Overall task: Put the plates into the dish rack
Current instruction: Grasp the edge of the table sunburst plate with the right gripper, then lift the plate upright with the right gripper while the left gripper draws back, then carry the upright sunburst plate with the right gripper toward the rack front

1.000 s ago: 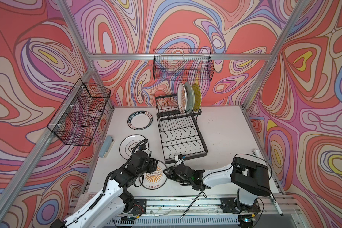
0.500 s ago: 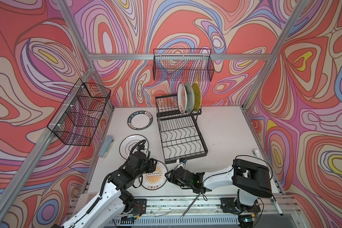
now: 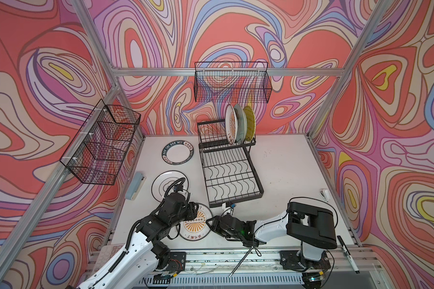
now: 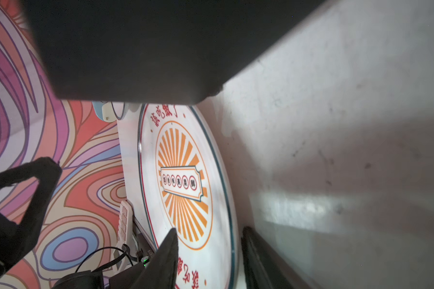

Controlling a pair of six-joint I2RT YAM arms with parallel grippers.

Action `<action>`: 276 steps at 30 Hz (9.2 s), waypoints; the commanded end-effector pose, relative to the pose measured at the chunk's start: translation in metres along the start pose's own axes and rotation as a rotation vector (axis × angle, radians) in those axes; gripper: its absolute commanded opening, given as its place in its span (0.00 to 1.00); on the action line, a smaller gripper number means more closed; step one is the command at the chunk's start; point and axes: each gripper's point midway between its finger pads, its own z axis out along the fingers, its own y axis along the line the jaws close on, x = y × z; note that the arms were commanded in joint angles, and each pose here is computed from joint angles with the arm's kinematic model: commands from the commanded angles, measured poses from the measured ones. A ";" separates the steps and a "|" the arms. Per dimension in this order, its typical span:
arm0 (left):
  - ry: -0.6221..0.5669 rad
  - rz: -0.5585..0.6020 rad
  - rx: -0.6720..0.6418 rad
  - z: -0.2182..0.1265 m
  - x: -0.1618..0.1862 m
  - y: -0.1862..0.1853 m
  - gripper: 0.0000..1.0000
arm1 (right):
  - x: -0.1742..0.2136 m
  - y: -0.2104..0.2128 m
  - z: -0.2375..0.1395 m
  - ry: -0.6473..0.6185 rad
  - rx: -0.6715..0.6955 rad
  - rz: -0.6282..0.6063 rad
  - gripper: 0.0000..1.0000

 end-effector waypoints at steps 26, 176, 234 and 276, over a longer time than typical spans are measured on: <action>0.010 -0.008 -0.004 -0.012 0.001 0.000 0.52 | 0.005 -0.048 0.007 -0.008 0.094 0.023 0.13; -0.036 0.064 0.408 0.000 -0.066 -0.119 0.54 | -0.210 0.099 -0.173 -0.234 -0.274 -0.434 0.00; -0.159 -0.027 0.509 -0.014 -0.084 -0.129 0.00 | -0.190 0.124 -0.151 -0.081 -0.462 -0.458 0.24; -0.110 -0.021 0.471 -0.004 -0.072 -0.121 0.15 | -0.201 0.122 -0.159 -0.165 -0.397 -0.461 0.00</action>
